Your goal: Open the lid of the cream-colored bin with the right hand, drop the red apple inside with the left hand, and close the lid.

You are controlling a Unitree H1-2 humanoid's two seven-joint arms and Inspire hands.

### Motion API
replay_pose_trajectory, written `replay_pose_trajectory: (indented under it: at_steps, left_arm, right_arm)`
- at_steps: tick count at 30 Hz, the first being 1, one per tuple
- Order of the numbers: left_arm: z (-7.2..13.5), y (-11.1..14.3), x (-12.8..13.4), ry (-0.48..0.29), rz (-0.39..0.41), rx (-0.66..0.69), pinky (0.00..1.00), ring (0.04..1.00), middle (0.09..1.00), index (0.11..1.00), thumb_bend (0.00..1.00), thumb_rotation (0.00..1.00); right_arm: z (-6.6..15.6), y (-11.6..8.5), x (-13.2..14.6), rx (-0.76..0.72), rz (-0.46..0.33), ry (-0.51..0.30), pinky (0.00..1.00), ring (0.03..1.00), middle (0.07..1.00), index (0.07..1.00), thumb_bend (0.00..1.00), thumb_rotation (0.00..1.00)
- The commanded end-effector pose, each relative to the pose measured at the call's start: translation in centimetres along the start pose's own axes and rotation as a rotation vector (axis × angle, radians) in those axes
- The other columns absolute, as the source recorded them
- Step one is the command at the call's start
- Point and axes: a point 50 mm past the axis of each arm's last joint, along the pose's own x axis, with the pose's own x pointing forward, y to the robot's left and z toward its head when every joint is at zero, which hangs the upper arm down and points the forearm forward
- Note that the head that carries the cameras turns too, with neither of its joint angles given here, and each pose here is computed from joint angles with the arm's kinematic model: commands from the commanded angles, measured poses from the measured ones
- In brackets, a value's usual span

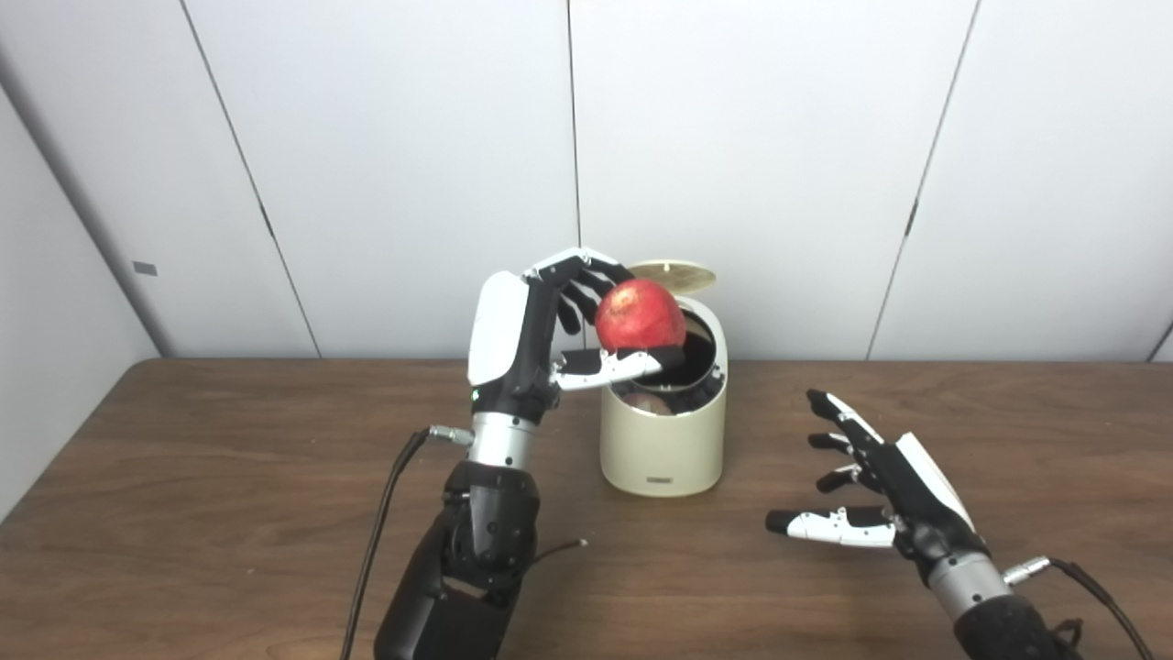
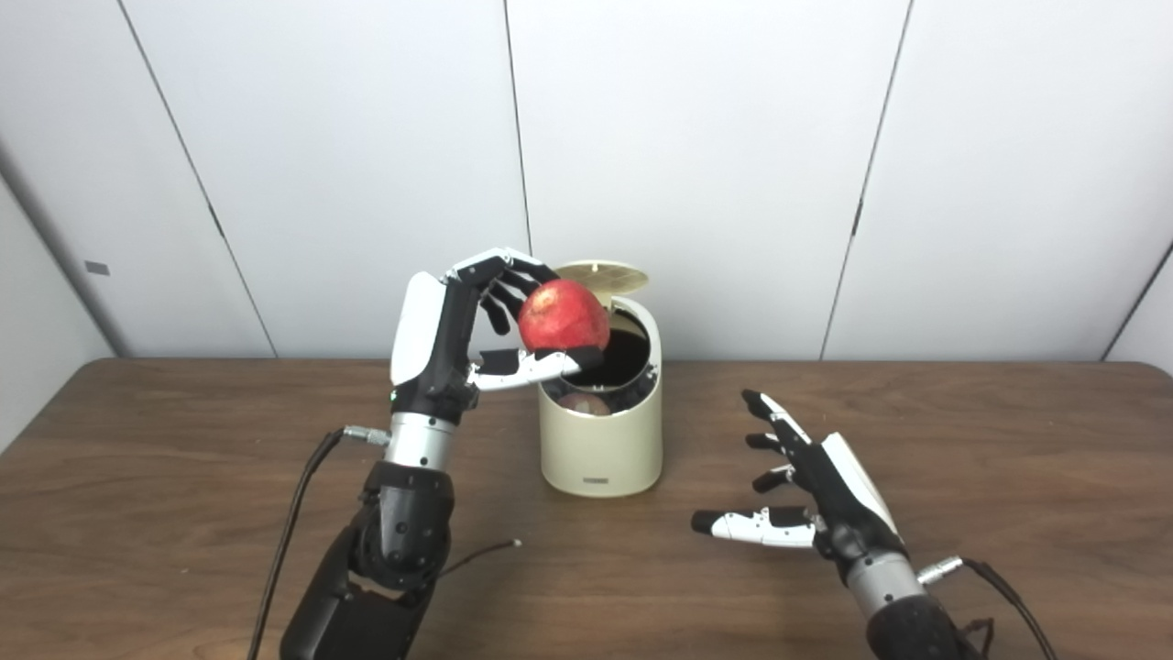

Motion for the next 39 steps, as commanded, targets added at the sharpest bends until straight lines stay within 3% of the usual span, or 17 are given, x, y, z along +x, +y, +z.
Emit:
replay_pose_trajectory:
  at_steps: [1,11,17,22,26,29,30,32,33,35,39]
  left_arm:
    - [1.4,0.2,2.1,-0.087,0.049,0.003,0.28,0.384,0.465,0.49,0.53,0.0]
    - [-0.6,-1.7,1.8,-0.111,0.075,0.085,0.27,0.378,0.447,0.491,0.53,0.0]
    - [-1.5,-2.8,1.6,-0.105,0.085,0.09,0.23,0.323,0.406,0.49,0.52,0.0]
    - [-2.0,-3.5,1.6,-0.095,0.072,0.085,0.23,0.342,0.406,0.503,0.52,0.0]
    - [-2.2,-4.1,1.5,-0.058,0.028,0.092,0.26,0.372,0.421,0.507,0.52,0.0]
    - [-2.5,-4.2,1.7,-0.032,-0.057,0.136,0.33,0.44,0.451,0.525,0.52,0.0]
    - [-2.6,-4.1,1.7,-0.029,-0.084,0.16,0.37,0.486,0.472,0.596,0.54,0.0]
    - [-2.7,-4.0,1.7,-0.023,-0.123,0.194,0.46,0.566,0.603,0.705,0.86,0.12]
    - [-2.8,-4.0,1.7,-0.02,-0.136,0.205,0.48,0.588,0.636,0.738,0.91,0.14]
    - [-2.8,-3.9,1.6,-0.015,-0.154,0.215,0.51,0.621,0.684,0.79,0.96,0.18]
    - [-2.8,-3.8,1.4,-0.012,-0.159,0.217,0.51,0.622,0.71,0.811,0.97,0.2]
  right_arm:
    - [2.0,-1.1,0.6,-0.003,-0.039,-0.077,0.62,0.847,0.934,0.949,0.84,0.28]
    - [2.3,-0.8,0.4,0.019,-0.048,-0.087,0.62,0.842,0.934,0.942,0.83,0.27]
    - [2.2,-0.6,0.2,0.017,-0.056,-0.08,0.65,0.846,0.931,0.936,0.84,0.28]
    - [2.2,-0.5,0.1,0.003,-0.059,-0.082,0.66,0.834,0.925,0.929,0.85,0.31]
    - [2.1,-0.5,0.0,0.002,-0.058,-0.081,0.66,0.826,0.919,0.924,0.85,0.31]
    - [2.1,-0.6,-0.1,0.0,-0.057,-0.079,0.66,0.824,0.916,0.924,0.85,0.31]
    - [2.0,-0.6,-0.1,0.002,-0.058,-0.08,0.66,0.827,0.918,0.924,0.85,0.31]
    - [2.0,-0.6,-0.1,0.006,-0.057,-0.082,0.67,0.833,0.922,0.924,0.85,0.31]
    - [1.9,-0.6,-0.1,0.008,-0.057,-0.083,0.67,0.836,0.923,0.924,0.85,0.31]
    - [1.8,-0.6,-0.1,0.004,-0.056,-0.087,0.67,0.833,0.919,0.919,0.85,0.31]
    - [1.9,-0.5,-0.1,-0.005,-0.05,-0.085,0.64,0.82,0.911,0.916,0.84,0.32]
